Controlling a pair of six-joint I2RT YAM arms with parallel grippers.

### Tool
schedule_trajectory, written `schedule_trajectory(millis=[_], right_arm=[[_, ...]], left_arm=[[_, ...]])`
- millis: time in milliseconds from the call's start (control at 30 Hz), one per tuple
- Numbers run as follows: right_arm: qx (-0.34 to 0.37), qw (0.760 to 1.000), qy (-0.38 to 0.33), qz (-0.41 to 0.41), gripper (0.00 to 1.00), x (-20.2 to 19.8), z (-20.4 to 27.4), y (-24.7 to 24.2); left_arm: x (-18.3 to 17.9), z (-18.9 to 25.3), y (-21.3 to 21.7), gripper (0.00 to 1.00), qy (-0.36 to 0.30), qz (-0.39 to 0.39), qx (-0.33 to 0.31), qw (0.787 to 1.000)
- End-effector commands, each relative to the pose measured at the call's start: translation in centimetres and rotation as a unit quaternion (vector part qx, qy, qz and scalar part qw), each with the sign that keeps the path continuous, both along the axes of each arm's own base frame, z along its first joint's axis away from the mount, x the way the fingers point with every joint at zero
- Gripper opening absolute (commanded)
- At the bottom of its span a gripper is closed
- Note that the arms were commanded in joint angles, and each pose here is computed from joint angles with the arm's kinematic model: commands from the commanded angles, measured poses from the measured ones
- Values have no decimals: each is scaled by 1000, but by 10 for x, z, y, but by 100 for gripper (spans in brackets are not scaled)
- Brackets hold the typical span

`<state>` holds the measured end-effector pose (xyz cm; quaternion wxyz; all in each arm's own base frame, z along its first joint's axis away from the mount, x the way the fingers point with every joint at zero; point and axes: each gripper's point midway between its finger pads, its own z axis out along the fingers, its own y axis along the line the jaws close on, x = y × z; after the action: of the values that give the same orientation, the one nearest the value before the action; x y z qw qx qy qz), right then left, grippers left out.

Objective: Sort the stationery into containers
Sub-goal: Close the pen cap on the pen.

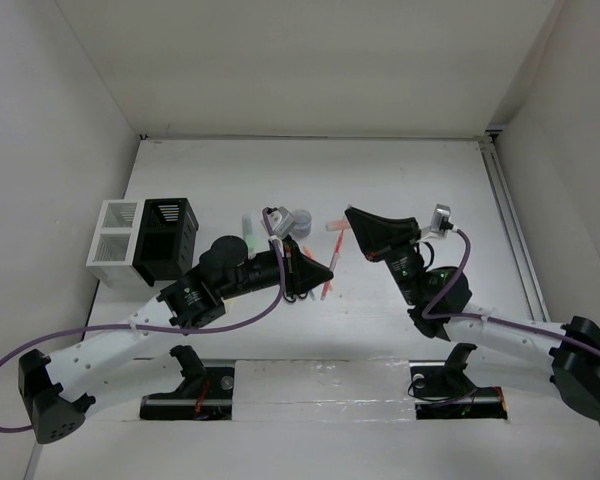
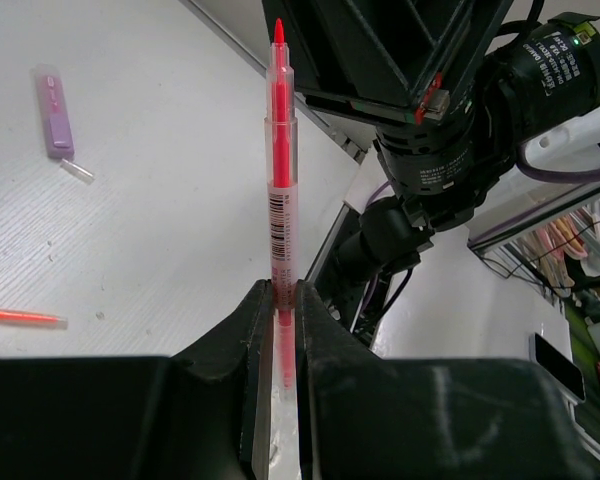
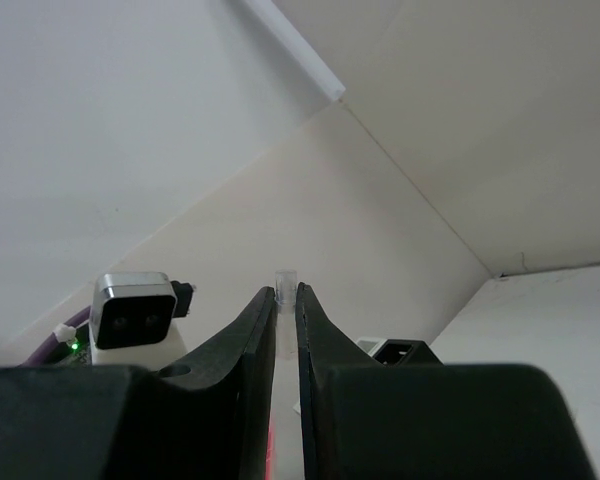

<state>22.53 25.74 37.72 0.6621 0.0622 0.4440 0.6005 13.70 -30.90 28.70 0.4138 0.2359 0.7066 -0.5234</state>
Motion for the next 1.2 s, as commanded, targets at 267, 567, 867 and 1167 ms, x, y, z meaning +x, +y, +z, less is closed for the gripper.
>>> schedule_trajectory(millis=[267, 567, 867, 1167], right_arm=[[172, 973, -153, 19, 0, -58, 97, -57], [169, 974, -149, 29, 0, -60, 95, -55], [161, 977, -138, 34, 0, -57, 86, -52], [154, 979, -135, 17, 0, -52, 83, -51]], left_arm=[[1, 18, -1, 0, -20, -2, -28, 999], [5, 18, 0, 0, -22, 9, -22, 999], [6, 18, 1, 0, -23, 13, -22, 999], [4, 23, 0, 0, -29, 4, -25, 999]])
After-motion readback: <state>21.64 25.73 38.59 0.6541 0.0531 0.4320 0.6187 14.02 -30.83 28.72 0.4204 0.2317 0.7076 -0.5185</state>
